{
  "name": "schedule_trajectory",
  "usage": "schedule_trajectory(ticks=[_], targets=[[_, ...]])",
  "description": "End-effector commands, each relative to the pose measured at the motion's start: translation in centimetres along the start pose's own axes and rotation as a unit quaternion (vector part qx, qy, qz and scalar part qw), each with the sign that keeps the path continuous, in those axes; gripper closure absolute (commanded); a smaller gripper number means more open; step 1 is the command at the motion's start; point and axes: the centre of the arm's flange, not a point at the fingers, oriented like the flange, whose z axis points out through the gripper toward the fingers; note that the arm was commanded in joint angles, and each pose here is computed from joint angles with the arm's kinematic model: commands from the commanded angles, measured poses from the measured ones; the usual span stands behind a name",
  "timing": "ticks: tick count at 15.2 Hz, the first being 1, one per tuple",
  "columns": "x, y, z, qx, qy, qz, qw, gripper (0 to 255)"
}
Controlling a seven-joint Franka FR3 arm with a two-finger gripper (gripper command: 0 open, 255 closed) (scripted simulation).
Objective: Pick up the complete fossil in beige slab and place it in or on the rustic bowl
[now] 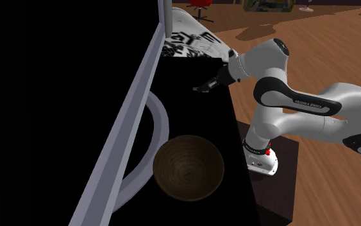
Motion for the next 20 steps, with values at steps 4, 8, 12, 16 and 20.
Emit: schedule_trajectory(ticks=[4, 8, 12, 16, 20], targets=[[0.0, 0.0, 0.0, 0.0, -0.001, 0.0, 1.0, 255], [0.7, -0.2, -0.7, 0.0, -0.001, 0.0, 1.0, 255], [2.2, -0.6, -2.1, 0.0, -0.001, 0.0, 1.0, 255], [3.7, -1.1, -3.5, 0.0, -0.001, 0.0, 1.0, 255], [5.2, -1.5, -5.0, 0.0, -0.001, 0.0, 1.0, 255]])
